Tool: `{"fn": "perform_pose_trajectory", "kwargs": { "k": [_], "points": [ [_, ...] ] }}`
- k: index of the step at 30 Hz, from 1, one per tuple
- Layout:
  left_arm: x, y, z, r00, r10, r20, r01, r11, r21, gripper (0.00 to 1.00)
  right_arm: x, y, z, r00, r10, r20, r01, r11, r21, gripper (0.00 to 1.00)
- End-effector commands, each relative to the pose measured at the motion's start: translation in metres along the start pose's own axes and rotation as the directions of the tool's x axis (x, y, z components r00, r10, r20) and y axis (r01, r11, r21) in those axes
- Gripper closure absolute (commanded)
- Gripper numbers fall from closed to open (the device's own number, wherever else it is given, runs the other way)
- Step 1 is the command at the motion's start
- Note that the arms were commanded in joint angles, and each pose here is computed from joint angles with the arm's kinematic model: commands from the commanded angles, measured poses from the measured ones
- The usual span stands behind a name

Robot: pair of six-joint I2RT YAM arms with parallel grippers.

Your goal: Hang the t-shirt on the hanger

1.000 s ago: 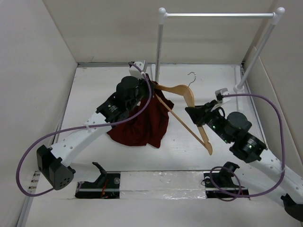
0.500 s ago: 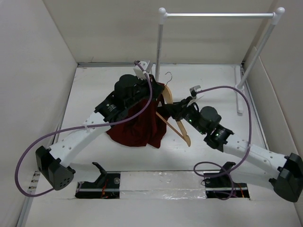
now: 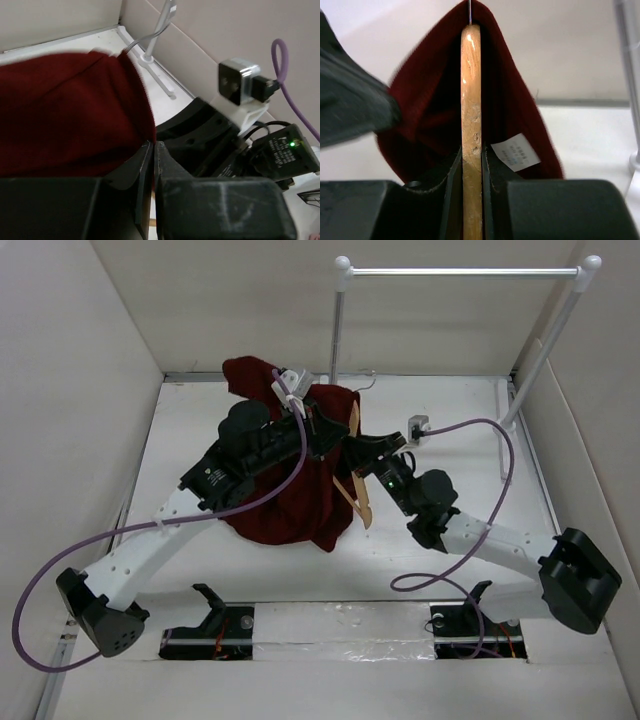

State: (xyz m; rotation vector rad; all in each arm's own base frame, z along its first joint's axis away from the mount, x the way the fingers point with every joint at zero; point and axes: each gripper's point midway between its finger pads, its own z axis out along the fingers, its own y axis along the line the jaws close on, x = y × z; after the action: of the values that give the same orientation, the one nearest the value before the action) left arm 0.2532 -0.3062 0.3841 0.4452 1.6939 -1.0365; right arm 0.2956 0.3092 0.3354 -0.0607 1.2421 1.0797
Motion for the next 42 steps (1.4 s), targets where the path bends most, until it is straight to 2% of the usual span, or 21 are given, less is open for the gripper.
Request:
{"fn": "perform_pose_trajectory", "kwargs": {
  "k": [1, 2, 3, 4, 6, 7, 9, 11, 12, 14, 15, 18, 22, 26, 31, 34, 38, 42],
  "points": [
    [-0.028, -0.03, -0.017, 0.997, 0.019, 0.08, -0.027, 0.994, 0.101, 1.0, -0.143, 0.047, -0.006, 0.89, 0.11, 0.442, -0.072, 0.992, -0.103, 1.0],
    [-0.025, -0.029, -0.018, 0.997, 0.019, 0.081, -0.027, 0.994, 0.102, 0.99, -0.15, 0.046, -0.01, 0.881, 0.111, 0.459, -0.077, 0.993, -0.092, 1.0],
    [-0.029, -0.031, -0.021, 0.995, 0.02, 0.097, -0.031, 0.994, 0.109, 0.92, -0.154, 0.044, -0.014, 0.874, 0.11, 0.473, -0.08, 0.993, -0.081, 1.0],
    [-0.029, -0.031, -0.023, 0.994, 0.02, 0.105, -0.032, 0.993, 0.11, 0.77, -0.16, 0.045, -0.022, 0.87, 0.112, 0.481, -0.08, 0.993, -0.086, 1.0],
    [-0.029, -0.028, -0.023, 0.993, 0.021, 0.114, -0.032, 0.995, 0.094, 0.63, -0.152, 0.038, -0.024, 0.885, 0.098, 0.456, -0.084, 0.995, -0.049, 1.0],
    [-0.03, -0.027, -0.025, 0.992, 0.021, 0.121, -0.032, 0.996, 0.089, 0.49, -0.156, 0.036, -0.027, 0.881, 0.097, 0.463, -0.092, 0.995, -0.035, 1.0],
    [-0.034, -0.024, -0.027, 0.988, 0.016, 0.152, -0.027, 0.997, 0.074, 0.43, -0.154, 0.031, -0.033, 0.876, 0.098, 0.472, -0.096, 0.995, -0.029, 1.0],
    [-0.042, -0.02, -0.033, 0.979, -0.003, 0.205, -0.006, 0.999, 0.046, 0.44, -0.156, 0.028, -0.041, 0.864, 0.102, 0.493, -0.102, 0.994, -0.027, 1.0],
    [-0.052, -0.01, -0.036, 0.965, -0.02, 0.262, 0.024, 1.0, -0.013, 0.47, -0.15, 0.025, -0.041, 0.878, 0.09, 0.47, -0.098, 0.995, -0.009, 1.0],
    [-0.063, -0.005, -0.048, 0.932, -0.071, 0.355, 0.086, 0.996, -0.027, 0.52, -0.149, 0.027, -0.045, 0.886, 0.088, 0.455, -0.091, 0.996, -0.016, 1.0],
    [-0.072, 0.007, -0.054, 0.906, -0.085, 0.415, 0.131, 0.988, -0.082, 0.54, -0.144, 0.024, -0.047, 0.893, 0.084, 0.442, -0.089, 0.996, -0.01, 1.0],
    [-0.086, 0.019, -0.06, 0.855, -0.128, 0.502, 0.215, 0.969, -0.119, 0.54, -0.144, 0.024, -0.055, 0.892, 0.087, 0.443, -0.089, 0.996, -0.017, 1.0],
    [-0.089, 0.019, -0.041, 0.851, -0.153, 0.501, 0.233, 0.967, -0.099, 0.44, -0.137, 0.026, -0.061, 0.908, 0.078, 0.412, -0.075, 0.997, -0.023, 1.0],
    [-0.104, 0.016, -0.032, 0.843, -0.141, 0.52, 0.221, 0.971, -0.095, 0.4, -0.127, 0.025, -0.066, 0.922, 0.076, 0.379, -0.077, 0.997, -0.012, 1.0],
    [-0.091, 0.001, -0.008, 0.89, -0.161, 0.426, 0.188, 0.982, -0.022, 0.36, -0.127, 0.031, -0.066, 0.927, 0.012, 0.376, -0.014, 1.0, 0.003, 1.0],
    [-0.088, -0.015, -0.007, 0.886, -0.206, 0.415, 0.189, 0.979, 0.081, 0.35, -0.125, 0.035, -0.062, 0.927, -0.036, 0.373, 0.029, 0.999, 0.025, 1.0],
    [-0.091, -0.015, -0.005, 0.871, -0.23, 0.435, 0.209, 0.973, 0.096, 0.33, -0.119, 0.032, -0.059, 0.931, -0.047, 0.362, 0.034, 0.999, 0.041, 1.0],
    [-0.093, -0.013, 0.004, 0.858, -0.267, 0.439, 0.244, 0.964, 0.109, 0.22, -0.112, 0.034, -0.058, 0.935, -0.057, 0.35, 0.043, 0.998, 0.048, 1.0]
  ]
}}
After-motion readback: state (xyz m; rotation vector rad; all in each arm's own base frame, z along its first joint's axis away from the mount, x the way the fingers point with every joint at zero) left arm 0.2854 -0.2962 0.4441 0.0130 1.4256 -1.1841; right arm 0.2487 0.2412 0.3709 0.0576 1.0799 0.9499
